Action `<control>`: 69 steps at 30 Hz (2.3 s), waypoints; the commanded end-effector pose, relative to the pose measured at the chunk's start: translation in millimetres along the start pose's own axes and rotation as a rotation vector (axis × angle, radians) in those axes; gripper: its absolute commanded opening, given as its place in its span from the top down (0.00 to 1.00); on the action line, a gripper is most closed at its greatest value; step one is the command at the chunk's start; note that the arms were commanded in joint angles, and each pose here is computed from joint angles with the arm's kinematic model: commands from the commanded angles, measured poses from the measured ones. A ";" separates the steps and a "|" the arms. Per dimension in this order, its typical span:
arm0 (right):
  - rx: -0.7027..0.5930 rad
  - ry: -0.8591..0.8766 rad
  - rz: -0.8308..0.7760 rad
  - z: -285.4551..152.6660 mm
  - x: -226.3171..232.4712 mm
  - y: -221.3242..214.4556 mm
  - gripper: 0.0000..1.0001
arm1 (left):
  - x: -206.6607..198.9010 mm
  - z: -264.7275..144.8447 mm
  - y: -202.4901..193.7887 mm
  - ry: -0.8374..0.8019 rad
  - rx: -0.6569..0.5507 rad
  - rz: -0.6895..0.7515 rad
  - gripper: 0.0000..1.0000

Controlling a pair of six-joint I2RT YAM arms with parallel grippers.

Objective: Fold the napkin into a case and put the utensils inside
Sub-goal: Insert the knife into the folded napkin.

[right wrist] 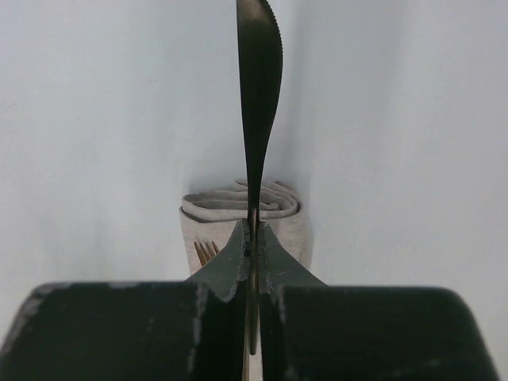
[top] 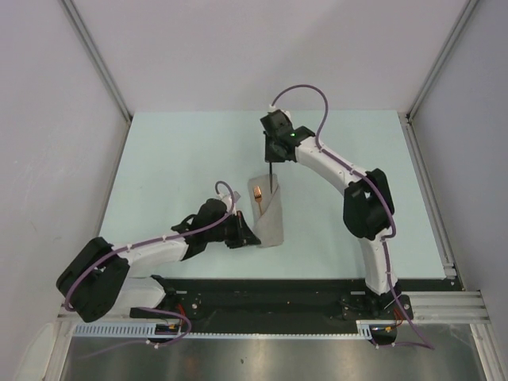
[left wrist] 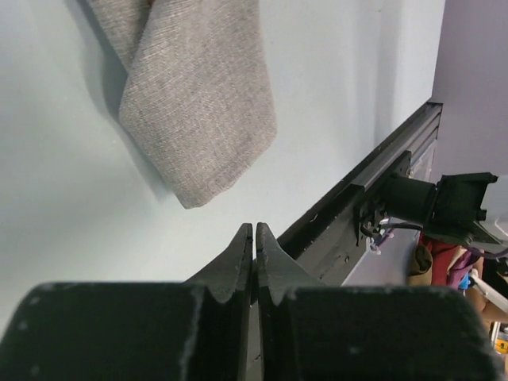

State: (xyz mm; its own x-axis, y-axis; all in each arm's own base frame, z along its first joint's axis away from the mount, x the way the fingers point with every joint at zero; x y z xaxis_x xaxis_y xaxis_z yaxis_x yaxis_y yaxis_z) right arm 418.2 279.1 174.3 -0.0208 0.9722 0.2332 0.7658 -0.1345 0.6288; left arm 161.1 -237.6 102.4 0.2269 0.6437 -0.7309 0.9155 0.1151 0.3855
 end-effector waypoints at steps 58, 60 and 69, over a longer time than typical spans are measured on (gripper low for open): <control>0.185 -0.060 -0.097 -17.0 26.1 -127.7 1.00 | -1.7 -1.7 3.9 -0.023 -0.049 -0.008 0.93; 0.188 -0.062 -0.095 -18.1 24.7 -129.0 1.00 | -2.9 -2.1 4.6 -0.026 -0.049 -0.007 0.93; 0.188 -0.056 -0.087 -25.6 21.8 -132.3 1.00 | -4.0 -2.9 6.2 -0.024 -0.056 -0.004 0.93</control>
State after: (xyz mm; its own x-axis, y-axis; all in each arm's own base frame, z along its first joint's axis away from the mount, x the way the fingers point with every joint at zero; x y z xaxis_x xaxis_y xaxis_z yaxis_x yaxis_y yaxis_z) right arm 303.5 310.0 86.4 -0.0681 0.9945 0.0794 0.8910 0.0248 0.4534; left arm 162.0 -237.2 101.5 0.2052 0.6368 -0.7432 0.9122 0.1508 0.3811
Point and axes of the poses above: each gripper's point midway between its finger pads, its own z axis out along the fingers, its own x axis along the line the jaws close on, y = z × x, the point moved 5 cm from there along -z, back along the fingers, and after that the axes turned 5 degrees about z, right-handed, at the moved point
